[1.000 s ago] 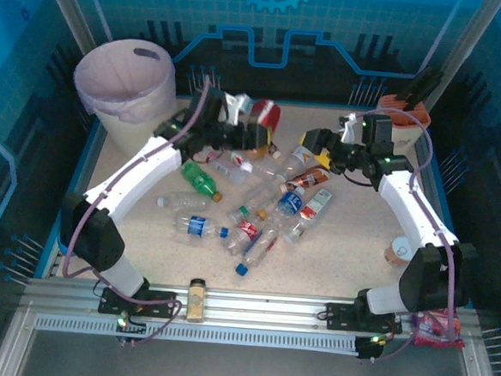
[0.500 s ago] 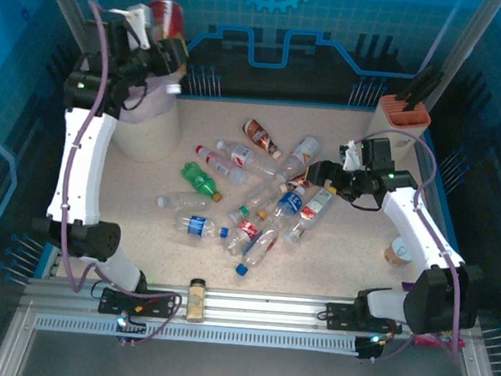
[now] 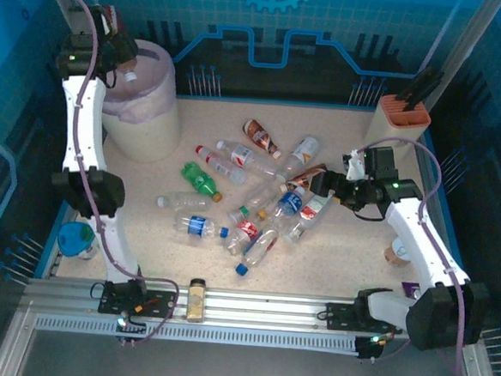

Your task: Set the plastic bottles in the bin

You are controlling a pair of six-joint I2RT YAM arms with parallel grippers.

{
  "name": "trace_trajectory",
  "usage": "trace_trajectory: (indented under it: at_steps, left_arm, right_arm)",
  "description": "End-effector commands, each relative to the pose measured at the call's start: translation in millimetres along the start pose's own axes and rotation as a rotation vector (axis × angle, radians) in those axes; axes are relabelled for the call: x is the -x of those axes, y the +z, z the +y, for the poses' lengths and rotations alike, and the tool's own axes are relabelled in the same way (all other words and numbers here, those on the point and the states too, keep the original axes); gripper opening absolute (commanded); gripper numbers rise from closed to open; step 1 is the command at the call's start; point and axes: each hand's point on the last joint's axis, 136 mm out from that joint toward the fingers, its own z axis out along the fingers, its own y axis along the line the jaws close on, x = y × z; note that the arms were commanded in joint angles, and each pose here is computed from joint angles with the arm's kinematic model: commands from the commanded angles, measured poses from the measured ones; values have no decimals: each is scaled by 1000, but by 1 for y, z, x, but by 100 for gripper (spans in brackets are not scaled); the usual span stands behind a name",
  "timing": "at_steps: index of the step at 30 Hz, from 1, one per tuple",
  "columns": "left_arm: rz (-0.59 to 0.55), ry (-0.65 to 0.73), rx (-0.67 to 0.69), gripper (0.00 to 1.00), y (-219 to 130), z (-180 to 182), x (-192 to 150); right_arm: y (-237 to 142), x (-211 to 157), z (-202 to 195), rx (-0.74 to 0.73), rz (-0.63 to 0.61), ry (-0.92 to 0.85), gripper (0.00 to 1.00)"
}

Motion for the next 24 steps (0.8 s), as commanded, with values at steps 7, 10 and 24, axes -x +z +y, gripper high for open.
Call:
trace_trajectory:
  at_steps: [7, 10, 24]
  left_arm:
    - [160, 117, 56, 0, 57, 28, -45]
    - [246, 147, 51, 0, 70, 31, -72]
    - [404, 187, 53, 55, 96, 34, -130]
  right_arm:
    - [-2, -17, -13, -43, 16, 25, 92]
    - [-2, -17, -16, -58, 5, 36, 92]
    - [-1, -20, -47, -204, -37, 199, 100]
